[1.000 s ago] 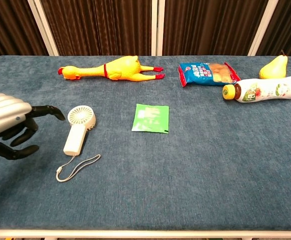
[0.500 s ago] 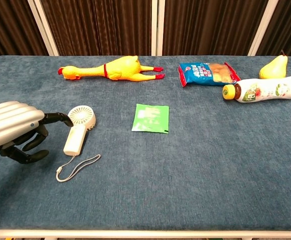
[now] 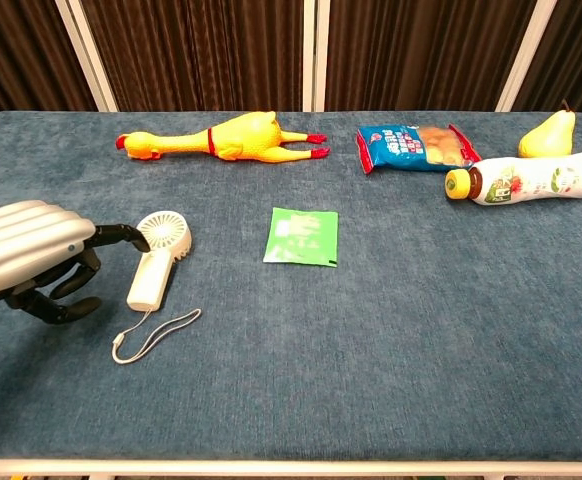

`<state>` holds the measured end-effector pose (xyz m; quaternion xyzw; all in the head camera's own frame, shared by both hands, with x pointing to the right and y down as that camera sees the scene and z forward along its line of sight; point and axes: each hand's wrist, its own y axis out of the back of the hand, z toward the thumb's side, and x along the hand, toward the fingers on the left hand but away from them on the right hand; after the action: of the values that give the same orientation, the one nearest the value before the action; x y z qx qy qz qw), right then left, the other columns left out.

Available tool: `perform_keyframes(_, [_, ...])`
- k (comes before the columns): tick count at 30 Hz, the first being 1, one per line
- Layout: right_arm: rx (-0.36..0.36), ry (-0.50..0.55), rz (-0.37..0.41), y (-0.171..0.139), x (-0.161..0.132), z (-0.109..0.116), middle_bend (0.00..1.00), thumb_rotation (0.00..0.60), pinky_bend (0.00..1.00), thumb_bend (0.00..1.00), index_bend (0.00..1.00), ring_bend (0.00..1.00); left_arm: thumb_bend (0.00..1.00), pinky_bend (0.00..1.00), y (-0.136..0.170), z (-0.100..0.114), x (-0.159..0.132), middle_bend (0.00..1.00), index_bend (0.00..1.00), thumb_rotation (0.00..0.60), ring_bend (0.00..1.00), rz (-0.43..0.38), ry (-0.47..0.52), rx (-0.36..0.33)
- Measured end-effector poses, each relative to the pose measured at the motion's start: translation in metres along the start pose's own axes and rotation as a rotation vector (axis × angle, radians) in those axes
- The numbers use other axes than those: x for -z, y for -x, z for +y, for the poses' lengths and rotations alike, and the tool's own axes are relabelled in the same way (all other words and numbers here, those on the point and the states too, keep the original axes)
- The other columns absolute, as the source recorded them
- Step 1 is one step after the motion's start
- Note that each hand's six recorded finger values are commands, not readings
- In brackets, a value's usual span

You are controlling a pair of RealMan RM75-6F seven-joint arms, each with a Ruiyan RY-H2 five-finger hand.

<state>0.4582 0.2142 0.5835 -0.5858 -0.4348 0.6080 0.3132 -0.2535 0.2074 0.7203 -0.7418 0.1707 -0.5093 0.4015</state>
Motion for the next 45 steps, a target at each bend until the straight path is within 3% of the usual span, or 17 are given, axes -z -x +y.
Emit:
perform_keyframes(34, [-0.006, -0.002, -0.008, 0.001, 0.003, -0.002, 0.00, 0.600, 0.00, 0.21, 0.00, 0.00, 0.38, 0.72, -0.003, -0.017, -0.002, 0.78, 0.20, 0.600, 0.76, 0.002, -0.022, 0.048])
perform_keyframes(45, [0.006, 0.008, -0.004, -0.001, 0.002, 0.002, 0.00, 0.600, 0.00, 0.21, 0.00, 0.00, 0.38, 0.72, 0.000, 0.002, 0.000, 0.78, 0.20, 0.600, 0.76, 0.012, -0.025, -0.016])
